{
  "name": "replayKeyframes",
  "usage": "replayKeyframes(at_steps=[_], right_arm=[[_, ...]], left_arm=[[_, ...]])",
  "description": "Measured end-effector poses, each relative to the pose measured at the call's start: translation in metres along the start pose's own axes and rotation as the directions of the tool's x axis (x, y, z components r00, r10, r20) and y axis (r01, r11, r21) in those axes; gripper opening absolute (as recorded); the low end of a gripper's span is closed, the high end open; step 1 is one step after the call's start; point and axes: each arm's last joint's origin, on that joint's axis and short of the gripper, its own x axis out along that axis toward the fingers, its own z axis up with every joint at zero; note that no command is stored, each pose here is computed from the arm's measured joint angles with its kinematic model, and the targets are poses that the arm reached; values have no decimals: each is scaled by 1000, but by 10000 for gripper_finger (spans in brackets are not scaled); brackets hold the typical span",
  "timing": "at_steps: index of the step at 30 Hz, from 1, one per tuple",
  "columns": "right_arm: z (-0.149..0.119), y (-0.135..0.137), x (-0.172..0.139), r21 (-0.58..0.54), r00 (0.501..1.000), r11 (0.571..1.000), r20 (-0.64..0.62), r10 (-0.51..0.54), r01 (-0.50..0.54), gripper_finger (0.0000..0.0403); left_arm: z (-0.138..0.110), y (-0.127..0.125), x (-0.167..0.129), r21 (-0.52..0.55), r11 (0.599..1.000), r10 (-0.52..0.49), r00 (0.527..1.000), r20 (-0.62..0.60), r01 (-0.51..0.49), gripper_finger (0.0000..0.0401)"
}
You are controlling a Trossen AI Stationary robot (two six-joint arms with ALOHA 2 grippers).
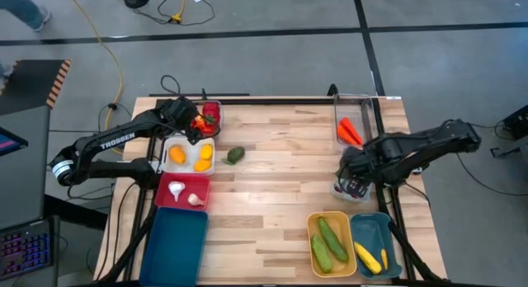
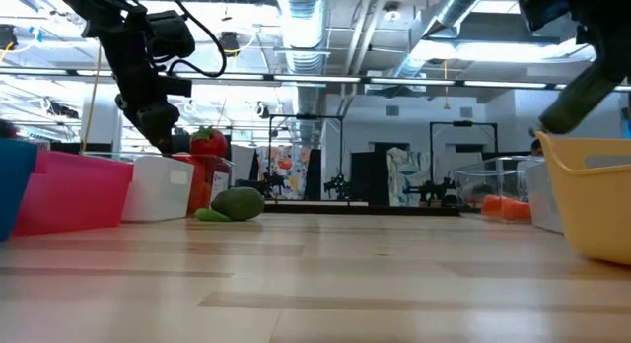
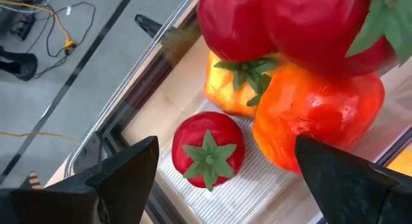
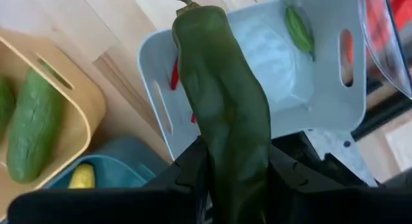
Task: Sort produce into baskets
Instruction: Put the green chili pepper into the gray bin, then put the green lime into the left blue bin
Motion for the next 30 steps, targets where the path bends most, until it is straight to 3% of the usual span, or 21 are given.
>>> replayKeyframes(at_steps=[4, 10, 19, 24, 30], right_arm=[[1, 4, 2, -64, 1000, 998, -4, -5, 5, 125], [5, 9, 8, -75, 999, 997, -32, -39, 36, 136], [8, 13, 12, -77, 997, 995, -49, -59, 55, 207], [8, 13, 11, -77, 997, 996, -47, -57, 53, 232], [8, 13, 11, -77, 997, 996, -48, -58, 54, 234]], left_arm=[[1, 1, -3, 6, 1000, 3, 1000, 31, -3, 352], [2, 6, -18, -10, 1000, -23, 991, 131, 24, 352], [2, 8, -41, -55, 995, -66, 955, 290, 85, 352], [5, 3, -48, -73, 972, -181, 912, 368, 222, 352], [14, -16, -58, -25, 889, -396, 798, 454, 456, 352]])
